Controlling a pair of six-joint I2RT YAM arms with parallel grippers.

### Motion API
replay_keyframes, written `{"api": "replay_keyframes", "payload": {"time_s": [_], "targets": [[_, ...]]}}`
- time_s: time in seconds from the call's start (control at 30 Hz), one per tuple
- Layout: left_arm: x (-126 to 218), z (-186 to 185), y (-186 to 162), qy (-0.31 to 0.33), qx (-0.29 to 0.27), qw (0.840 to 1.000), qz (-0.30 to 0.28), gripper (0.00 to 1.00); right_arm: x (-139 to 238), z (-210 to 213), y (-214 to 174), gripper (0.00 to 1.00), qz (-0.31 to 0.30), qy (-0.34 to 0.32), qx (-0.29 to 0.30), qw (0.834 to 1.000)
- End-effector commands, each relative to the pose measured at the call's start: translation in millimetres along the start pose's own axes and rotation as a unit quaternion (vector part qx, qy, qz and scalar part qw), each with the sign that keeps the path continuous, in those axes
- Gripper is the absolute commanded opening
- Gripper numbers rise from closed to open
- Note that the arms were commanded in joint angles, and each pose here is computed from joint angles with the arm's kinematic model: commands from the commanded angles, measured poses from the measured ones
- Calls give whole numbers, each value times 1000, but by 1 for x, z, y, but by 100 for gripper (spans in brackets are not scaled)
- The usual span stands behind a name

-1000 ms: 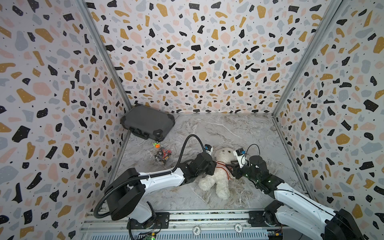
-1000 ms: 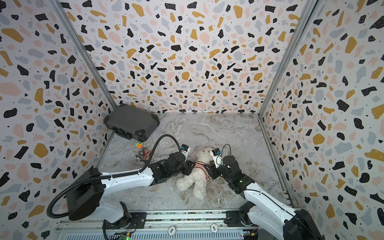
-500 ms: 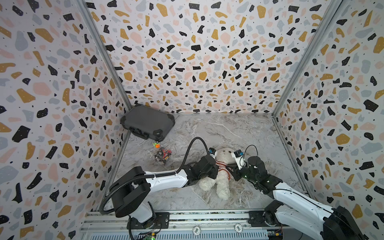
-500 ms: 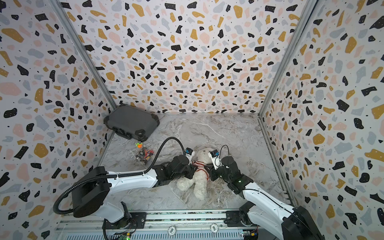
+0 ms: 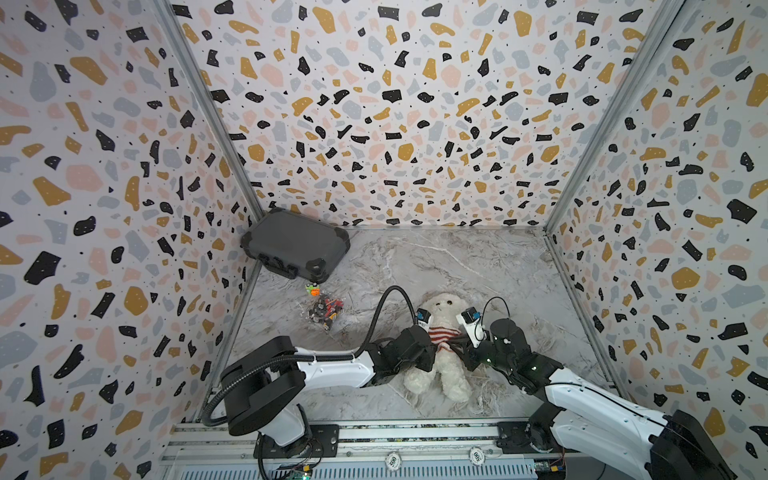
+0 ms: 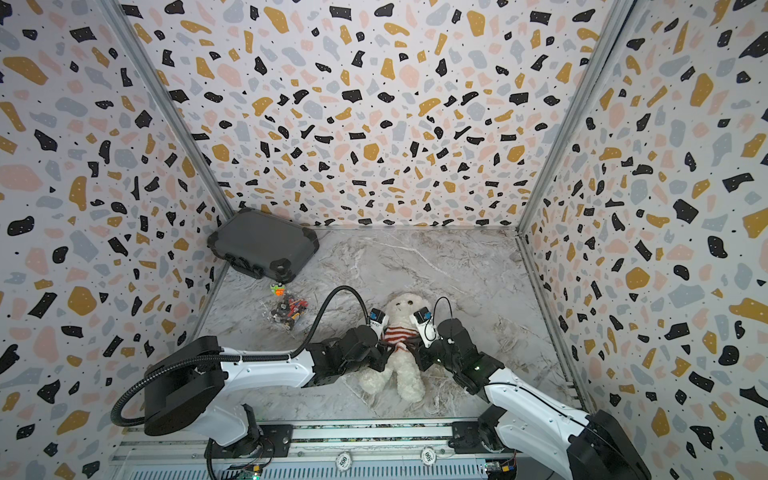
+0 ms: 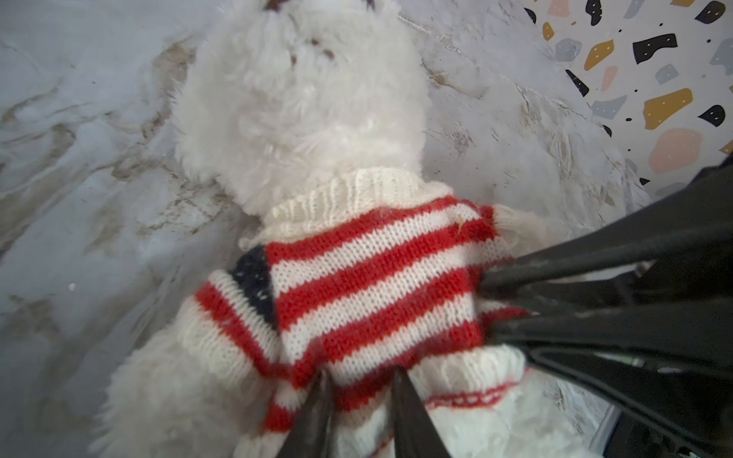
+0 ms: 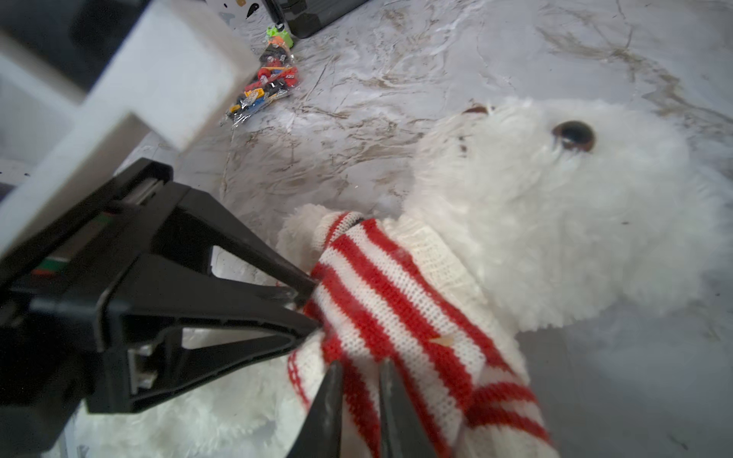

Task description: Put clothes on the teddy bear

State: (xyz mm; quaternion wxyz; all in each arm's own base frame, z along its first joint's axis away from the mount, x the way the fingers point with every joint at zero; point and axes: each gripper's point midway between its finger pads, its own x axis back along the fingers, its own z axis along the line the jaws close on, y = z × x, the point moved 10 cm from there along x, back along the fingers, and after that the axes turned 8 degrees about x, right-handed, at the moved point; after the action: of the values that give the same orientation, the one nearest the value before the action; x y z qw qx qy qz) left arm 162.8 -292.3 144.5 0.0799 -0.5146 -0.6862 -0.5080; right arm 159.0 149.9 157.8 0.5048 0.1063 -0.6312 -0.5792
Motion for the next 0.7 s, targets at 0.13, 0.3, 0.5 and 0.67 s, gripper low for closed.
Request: {"api": "replay_keyframes", "payload": {"time_s": [0.13,0.3,0.5,0.67], "targets": [[-1,-1,-5,-9,3,1000,-5,28,6,-2,-3,18,1,-26,-6,1000],[2,-4,-4,-11,3,1000,-10,27,10,1,31,18,-35,-25,10,999],[2,-4,-3,-10,3,1000,-12,27,2,2,50,18,-57,-10,15,998],[3,-3,-4,-11,6,1000,-13,27,-10,2,37,18,-32,0,7,999]]}}
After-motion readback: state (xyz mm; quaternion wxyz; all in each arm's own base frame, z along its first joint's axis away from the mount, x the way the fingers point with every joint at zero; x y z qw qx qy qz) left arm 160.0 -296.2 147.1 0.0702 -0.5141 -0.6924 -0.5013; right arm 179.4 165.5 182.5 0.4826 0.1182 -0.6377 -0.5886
